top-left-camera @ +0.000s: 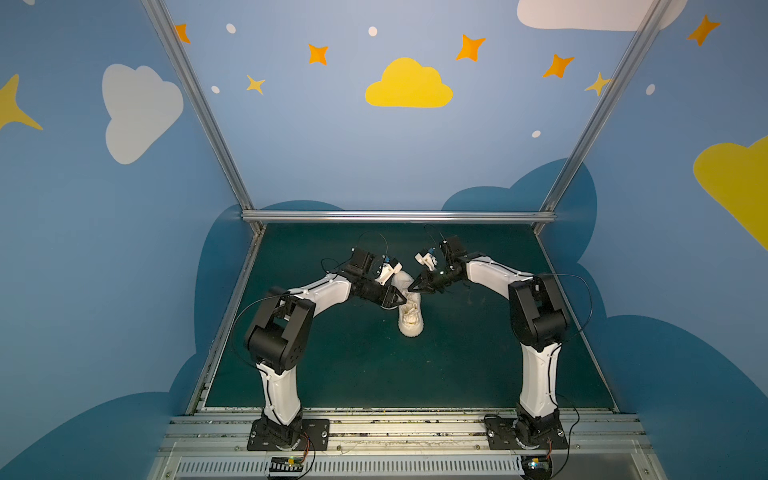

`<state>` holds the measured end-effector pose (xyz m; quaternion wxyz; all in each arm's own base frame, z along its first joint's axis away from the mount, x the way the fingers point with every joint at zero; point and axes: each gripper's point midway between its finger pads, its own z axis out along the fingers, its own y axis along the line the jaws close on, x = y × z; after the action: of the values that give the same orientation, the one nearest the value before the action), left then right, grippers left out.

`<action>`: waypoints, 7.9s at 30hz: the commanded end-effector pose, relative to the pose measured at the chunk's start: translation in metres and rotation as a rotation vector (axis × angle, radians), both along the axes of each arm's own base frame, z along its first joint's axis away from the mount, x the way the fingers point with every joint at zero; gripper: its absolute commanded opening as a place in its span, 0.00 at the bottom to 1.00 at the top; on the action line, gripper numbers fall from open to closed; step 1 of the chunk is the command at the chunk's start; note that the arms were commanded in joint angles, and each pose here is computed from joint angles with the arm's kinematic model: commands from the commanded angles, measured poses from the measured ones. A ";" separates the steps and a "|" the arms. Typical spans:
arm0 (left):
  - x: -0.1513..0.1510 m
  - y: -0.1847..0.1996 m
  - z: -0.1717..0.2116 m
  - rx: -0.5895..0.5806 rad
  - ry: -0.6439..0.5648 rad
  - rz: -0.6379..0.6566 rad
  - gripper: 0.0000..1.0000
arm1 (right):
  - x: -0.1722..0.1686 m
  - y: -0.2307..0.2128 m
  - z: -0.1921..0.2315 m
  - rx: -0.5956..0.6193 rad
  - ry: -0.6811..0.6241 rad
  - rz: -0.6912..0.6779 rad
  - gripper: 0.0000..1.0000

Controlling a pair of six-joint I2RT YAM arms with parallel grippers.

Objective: Tie the shoes

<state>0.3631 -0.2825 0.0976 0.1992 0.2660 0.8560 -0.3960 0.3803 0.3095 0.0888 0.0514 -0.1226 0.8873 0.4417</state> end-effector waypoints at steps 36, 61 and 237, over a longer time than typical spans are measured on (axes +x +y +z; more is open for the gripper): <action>0.054 0.008 -0.014 0.038 -0.020 -0.020 0.42 | 0.008 -0.015 0.037 0.006 -0.043 -0.019 0.19; 0.060 -0.001 -0.008 0.017 -0.020 0.002 0.31 | 0.008 -0.020 0.041 0.018 -0.040 -0.025 0.16; 0.028 0.009 -0.014 0.411 -0.264 -0.362 0.03 | 0.003 0.016 -0.004 0.149 0.167 -0.115 0.02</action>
<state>0.3955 -0.2699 0.0653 0.1588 0.4946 0.8313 -0.1976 0.3772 0.3264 0.0920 0.0121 -0.0488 0.8507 0.5233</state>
